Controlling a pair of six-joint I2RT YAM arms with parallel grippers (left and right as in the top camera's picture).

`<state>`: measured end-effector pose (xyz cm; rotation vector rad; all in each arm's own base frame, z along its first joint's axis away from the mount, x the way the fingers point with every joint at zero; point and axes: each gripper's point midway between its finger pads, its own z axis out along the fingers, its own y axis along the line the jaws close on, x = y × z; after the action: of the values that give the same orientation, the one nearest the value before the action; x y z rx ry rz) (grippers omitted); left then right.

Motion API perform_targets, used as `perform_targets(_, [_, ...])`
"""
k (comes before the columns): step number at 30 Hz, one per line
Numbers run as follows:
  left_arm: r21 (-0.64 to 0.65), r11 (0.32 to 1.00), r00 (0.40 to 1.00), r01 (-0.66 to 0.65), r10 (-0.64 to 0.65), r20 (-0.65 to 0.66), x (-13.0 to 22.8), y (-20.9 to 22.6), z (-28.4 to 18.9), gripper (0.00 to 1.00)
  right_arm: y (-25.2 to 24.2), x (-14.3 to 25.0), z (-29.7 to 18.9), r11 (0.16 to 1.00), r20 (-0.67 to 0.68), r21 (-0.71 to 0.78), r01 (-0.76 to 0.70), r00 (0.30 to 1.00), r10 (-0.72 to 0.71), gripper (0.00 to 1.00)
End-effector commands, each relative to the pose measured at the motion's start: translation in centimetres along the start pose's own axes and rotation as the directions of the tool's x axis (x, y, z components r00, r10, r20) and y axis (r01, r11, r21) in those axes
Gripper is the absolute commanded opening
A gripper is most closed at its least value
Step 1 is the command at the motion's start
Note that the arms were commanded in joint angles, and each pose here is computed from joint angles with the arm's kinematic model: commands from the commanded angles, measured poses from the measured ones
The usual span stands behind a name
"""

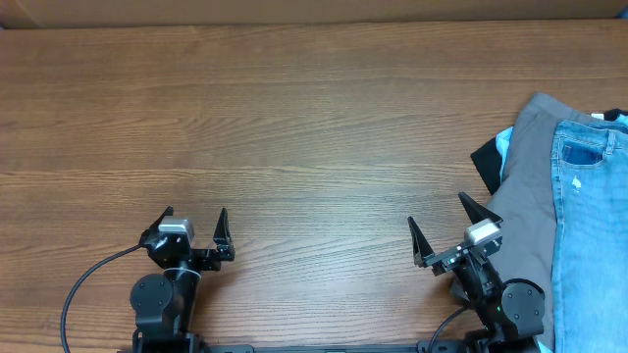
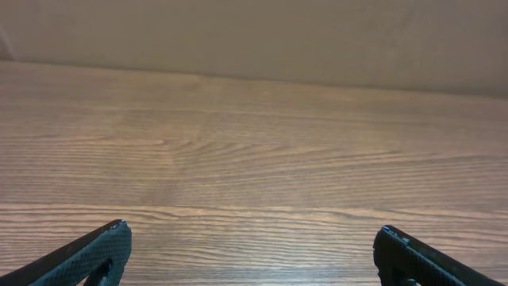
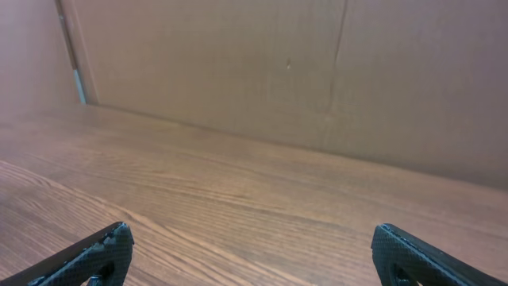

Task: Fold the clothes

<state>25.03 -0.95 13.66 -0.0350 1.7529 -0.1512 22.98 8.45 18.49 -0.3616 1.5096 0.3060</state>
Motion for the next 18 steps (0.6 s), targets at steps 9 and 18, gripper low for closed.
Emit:
perform_targets(9, [0.073,0.997,0.998,-0.018,0.014,0.057,-1.6,-1.3,-0.1,1.0,-0.4,-1.5,-0.1,1.0,0.07,0.019,-0.017,0.997,0.016,1.0])
perform_targets(18, [-0.166,0.986,0.99,0.021,0.003,0.143,-8.0,2.1,-2.0,1.0,-2.0,-3.1,-0.6,0.979,-0.025,0.117,-0.167,0.985,0.171,1.0])
